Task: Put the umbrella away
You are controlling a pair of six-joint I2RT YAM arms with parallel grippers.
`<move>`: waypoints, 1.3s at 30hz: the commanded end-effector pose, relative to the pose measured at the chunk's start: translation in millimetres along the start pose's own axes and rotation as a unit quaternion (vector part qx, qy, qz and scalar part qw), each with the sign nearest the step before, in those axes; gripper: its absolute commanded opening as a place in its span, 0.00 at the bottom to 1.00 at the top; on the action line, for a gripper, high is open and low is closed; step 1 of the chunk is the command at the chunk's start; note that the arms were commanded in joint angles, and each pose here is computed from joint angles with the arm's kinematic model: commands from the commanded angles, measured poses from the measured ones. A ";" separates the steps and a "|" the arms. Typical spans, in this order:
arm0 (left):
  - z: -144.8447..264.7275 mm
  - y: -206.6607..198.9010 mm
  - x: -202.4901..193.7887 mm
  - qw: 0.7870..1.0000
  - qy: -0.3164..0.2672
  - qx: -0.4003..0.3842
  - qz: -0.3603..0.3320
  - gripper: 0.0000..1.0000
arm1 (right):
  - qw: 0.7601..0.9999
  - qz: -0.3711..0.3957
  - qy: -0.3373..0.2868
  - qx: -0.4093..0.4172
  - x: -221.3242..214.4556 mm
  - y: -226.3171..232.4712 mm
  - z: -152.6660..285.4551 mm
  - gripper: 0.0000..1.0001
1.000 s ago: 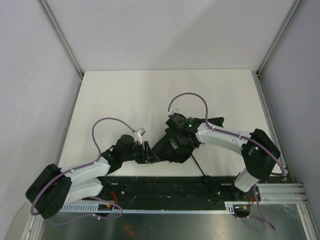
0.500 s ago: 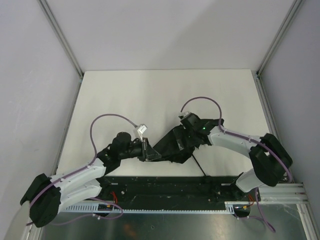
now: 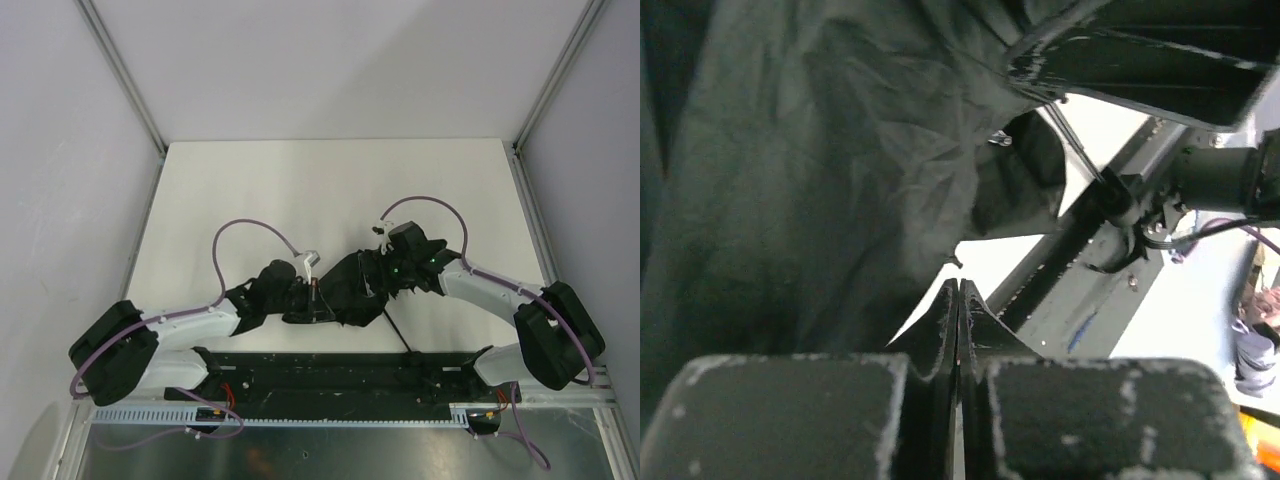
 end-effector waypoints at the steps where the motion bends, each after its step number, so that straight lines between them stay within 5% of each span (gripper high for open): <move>1: 0.7 7.5 11.1 0.997 -0.061 0.034 0.019 0.00 | 0.999 0.013 -0.010 0.036 2.8 7.8 2.6 0.99; 21: -56.7 26.2 7.1 0.995 -0.043 0.042 0.074 0.00 | 0.997 0.055 0.044 0.006 -35.7 49.4 -38.4 0.99; 30: -46.1 34.4 -2.7 0.994 -0.050 0.047 0.083 0.00 | 0.976 0.104 0.112 -0.155 -61.5 28.2 -67.8 0.99; 35: -24.3 33.1 -12.7 0.994 -0.050 0.025 0.097 0.00 | 0.959 0.122 0.157 -0.203 -79.1 7.2 -77.1 0.83; 39: 1.8 23.0 -9.7 0.994 -0.075 -0.013 0.079 0.07 | 0.958 0.123 0.190 -0.178 -94.4 6.6 -88.2 0.55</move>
Point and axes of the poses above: each gripper's point midway between its finger pads, its own z axis back along the fingers, its own y axis along the line the jaws close on, x = y × z, the point moved 4 cm from there along z, back along the fingers, and after that the axes turned 6 degrees about z, right-handed, at the moved point
